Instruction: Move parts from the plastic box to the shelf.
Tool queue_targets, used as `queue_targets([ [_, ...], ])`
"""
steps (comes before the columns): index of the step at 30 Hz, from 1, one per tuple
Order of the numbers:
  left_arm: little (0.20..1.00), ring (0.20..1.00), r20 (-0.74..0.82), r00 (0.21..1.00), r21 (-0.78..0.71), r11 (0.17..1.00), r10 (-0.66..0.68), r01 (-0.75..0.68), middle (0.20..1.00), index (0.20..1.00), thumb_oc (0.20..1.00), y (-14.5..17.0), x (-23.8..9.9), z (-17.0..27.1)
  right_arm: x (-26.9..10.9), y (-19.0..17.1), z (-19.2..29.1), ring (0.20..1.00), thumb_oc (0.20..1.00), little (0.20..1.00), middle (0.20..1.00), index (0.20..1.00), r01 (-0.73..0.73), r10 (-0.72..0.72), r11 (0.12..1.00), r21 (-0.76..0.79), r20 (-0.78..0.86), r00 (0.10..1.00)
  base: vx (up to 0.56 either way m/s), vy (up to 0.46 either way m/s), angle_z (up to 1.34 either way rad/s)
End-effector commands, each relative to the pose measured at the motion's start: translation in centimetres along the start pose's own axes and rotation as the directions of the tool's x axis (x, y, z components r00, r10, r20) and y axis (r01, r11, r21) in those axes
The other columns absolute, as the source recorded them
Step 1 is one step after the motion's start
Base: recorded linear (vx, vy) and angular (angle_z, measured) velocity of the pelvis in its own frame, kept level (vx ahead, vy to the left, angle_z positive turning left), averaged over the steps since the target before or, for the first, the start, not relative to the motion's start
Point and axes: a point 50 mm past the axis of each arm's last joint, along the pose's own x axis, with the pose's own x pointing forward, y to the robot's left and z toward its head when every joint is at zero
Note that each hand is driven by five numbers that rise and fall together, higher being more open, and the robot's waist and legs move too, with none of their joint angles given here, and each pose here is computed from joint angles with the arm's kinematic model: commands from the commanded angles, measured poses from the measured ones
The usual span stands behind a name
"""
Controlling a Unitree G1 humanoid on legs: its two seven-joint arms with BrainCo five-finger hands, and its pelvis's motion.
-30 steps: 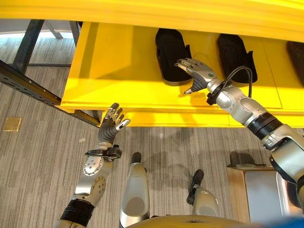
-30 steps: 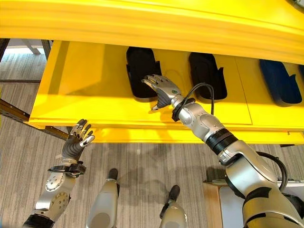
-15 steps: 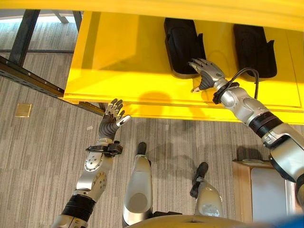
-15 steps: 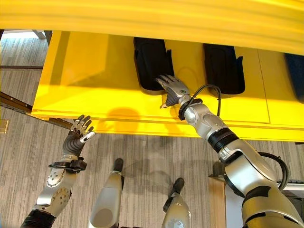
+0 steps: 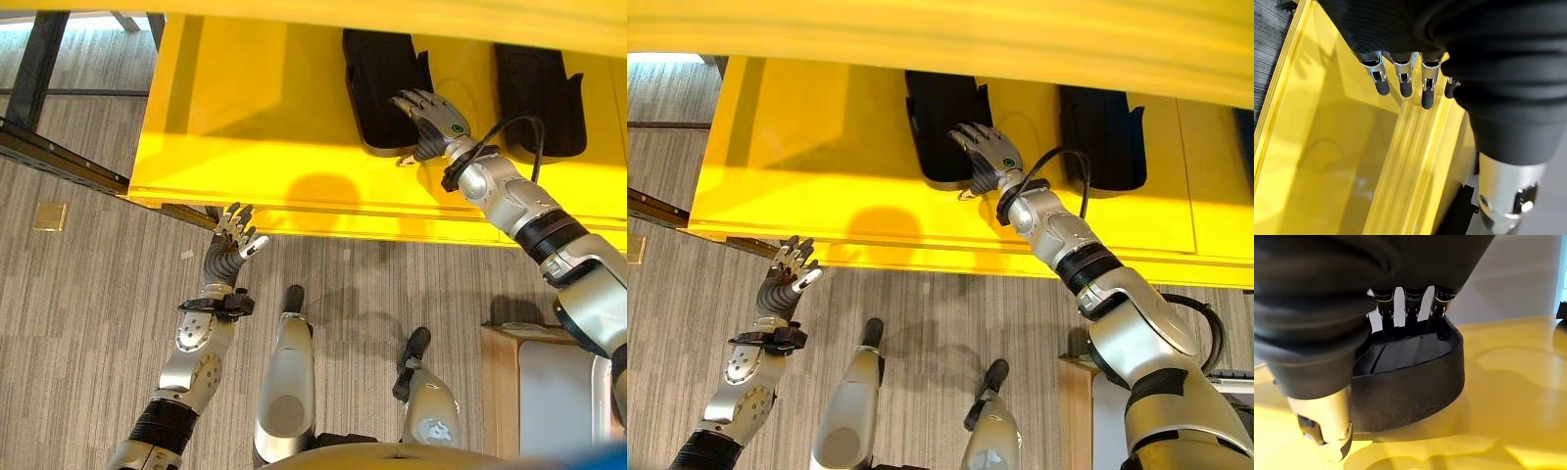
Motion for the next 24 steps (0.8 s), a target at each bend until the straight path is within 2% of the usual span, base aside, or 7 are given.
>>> queue_targets([
  [1,1.0,1.0,0.107,0.994,-0.016,0.999,-0.032,0.034,1.0,1.0,1.0,-0.9,0.2,1.6,1.5,-3.3,0.5,1.0,1.0,1.0,1.0,1.0,0.121,-0.121,0.993,0.011,0.006,0.993,0.0,0.0,0.0],
  [24,1.0,1.0,0.142,0.99,-0.046,0.999,-0.003,0.01,1.0,1.0,1.0,-1.2,0.6,2.1,2.6,-1.6,2.9,1.0,1.0,1.0,1.0,1.0,0.094,-0.096,0.992,0.082,0.021,0.995,0.0,0.002,0.01],
])
